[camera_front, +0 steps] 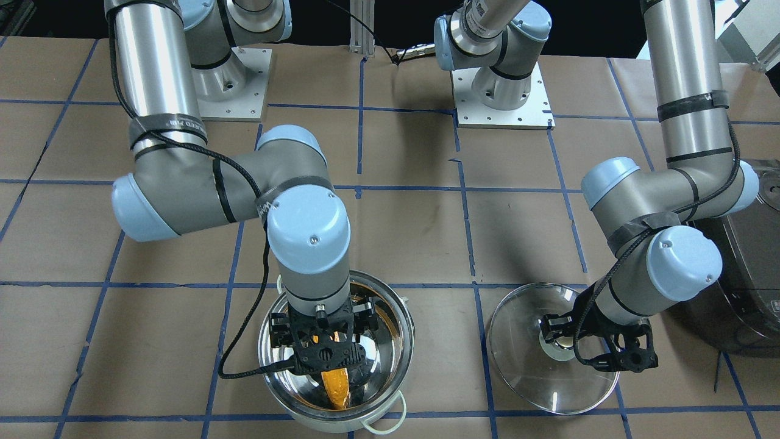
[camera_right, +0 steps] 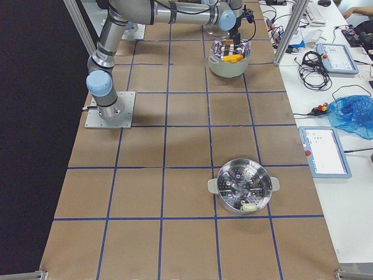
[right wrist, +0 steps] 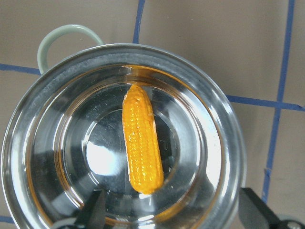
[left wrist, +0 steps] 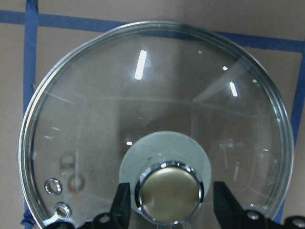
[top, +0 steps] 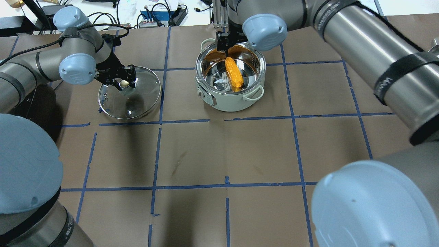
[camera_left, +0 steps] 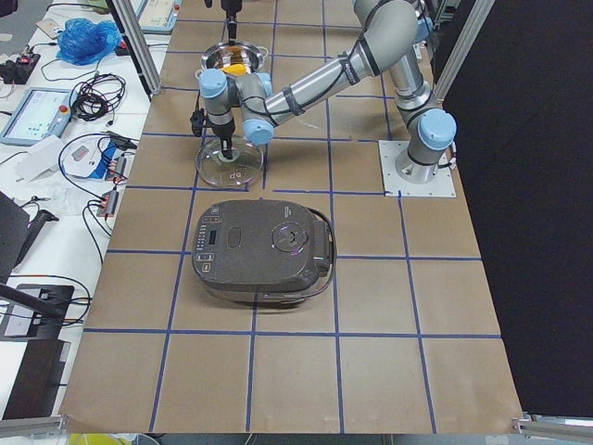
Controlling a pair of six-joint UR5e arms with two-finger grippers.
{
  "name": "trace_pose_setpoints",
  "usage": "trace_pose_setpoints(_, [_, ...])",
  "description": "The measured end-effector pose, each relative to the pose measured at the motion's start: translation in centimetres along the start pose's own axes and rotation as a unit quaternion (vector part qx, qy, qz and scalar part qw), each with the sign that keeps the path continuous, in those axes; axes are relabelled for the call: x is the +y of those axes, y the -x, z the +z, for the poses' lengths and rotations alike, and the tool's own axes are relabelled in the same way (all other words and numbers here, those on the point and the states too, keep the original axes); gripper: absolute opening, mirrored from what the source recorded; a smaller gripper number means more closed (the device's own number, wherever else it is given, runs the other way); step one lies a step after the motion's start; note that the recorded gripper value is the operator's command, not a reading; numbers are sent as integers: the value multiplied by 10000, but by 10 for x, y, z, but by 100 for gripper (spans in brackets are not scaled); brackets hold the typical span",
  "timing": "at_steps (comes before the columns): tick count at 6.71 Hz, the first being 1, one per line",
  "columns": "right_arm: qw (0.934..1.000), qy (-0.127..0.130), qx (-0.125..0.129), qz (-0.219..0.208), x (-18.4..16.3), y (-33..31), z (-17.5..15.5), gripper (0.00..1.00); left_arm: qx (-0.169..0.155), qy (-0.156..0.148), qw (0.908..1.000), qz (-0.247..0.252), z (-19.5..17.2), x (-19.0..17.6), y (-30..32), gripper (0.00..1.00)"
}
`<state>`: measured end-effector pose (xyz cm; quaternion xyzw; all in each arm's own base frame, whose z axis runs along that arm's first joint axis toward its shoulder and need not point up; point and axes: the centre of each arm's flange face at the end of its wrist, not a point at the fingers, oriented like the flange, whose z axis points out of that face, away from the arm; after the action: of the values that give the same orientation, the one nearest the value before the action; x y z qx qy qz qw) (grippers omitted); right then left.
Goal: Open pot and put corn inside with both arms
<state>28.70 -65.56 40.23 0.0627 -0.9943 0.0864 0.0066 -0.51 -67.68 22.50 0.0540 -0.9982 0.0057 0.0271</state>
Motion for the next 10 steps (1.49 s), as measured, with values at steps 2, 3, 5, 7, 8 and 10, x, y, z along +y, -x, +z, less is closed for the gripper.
trace_pose_setpoints(2, [9987,273,83,420,27,-79,-68,100,-62,-98,9999,-15,-34,2,-8,100])
trace_pose_setpoints(3, [9972,381,117,630,51,-113,-88,100,-98,13,9999,-22,-70,16,-14,100])
trace_pose_setpoints(5, [9951,506,139,837,105,-133,-93,100,-401,210,9989,147,-150,65,-39,100])
trace_pose_setpoints(7, [9952,460,191,840,122,-135,-91,100,-598,215,9969,472,-215,108,-77,100])
trace_pose_setpoints(8, [9956,394,195,823,122,-133,-98,100,-595,223,9964,566,-235,115,-88,100])
trace_pose_setpoints(10, [9957,370,183,823,120,-130,-109,100,-359,183,9974,603,-251,117,-98,100])
